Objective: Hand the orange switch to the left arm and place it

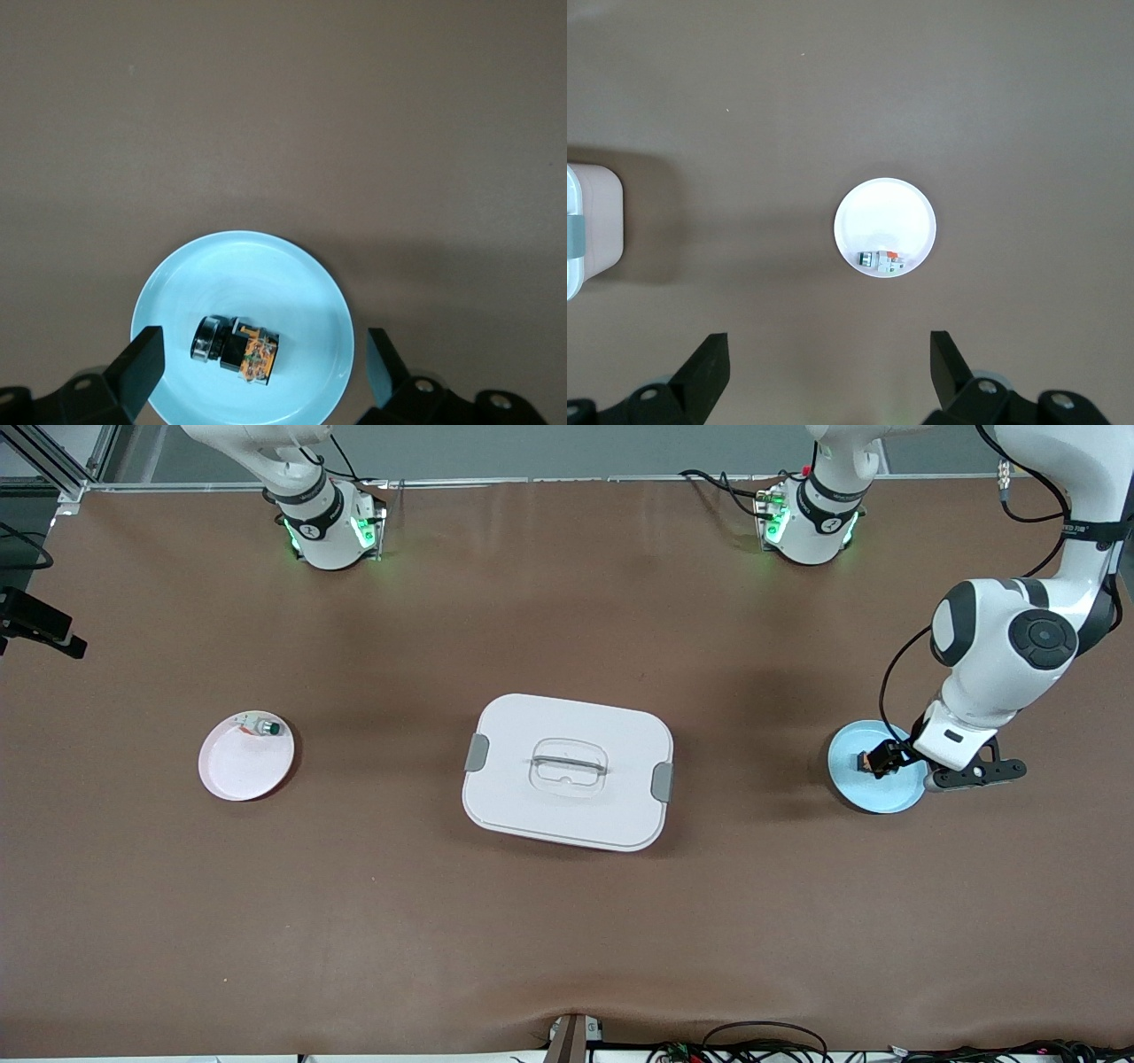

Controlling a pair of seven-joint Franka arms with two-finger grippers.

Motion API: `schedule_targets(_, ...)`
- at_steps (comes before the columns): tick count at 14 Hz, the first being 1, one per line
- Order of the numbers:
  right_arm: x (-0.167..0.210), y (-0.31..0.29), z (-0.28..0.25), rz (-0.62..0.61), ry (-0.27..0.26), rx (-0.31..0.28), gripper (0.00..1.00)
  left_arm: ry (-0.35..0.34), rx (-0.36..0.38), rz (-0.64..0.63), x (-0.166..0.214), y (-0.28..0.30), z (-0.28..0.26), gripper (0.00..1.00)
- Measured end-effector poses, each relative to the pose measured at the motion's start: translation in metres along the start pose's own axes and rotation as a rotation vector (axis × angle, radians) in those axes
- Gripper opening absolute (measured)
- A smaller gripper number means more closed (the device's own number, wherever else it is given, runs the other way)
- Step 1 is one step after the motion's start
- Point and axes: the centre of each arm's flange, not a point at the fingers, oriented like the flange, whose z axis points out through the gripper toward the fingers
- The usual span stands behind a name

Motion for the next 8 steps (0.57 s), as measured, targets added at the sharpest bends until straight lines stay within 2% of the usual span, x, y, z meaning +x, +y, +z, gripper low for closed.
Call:
schedule_targets(4,0.000,0.000,-0.001,0.001,0.002,0.000,1.00,0.021,-0.007,0.006,0.009,0.000,-0.012,1.00)
schedule_targets(8,0.000,0.000,-0.001,0.001,0.006,0.000,1.00,-0.030,-0.013,0.018,0.029,-0.002,-0.043,1.00)
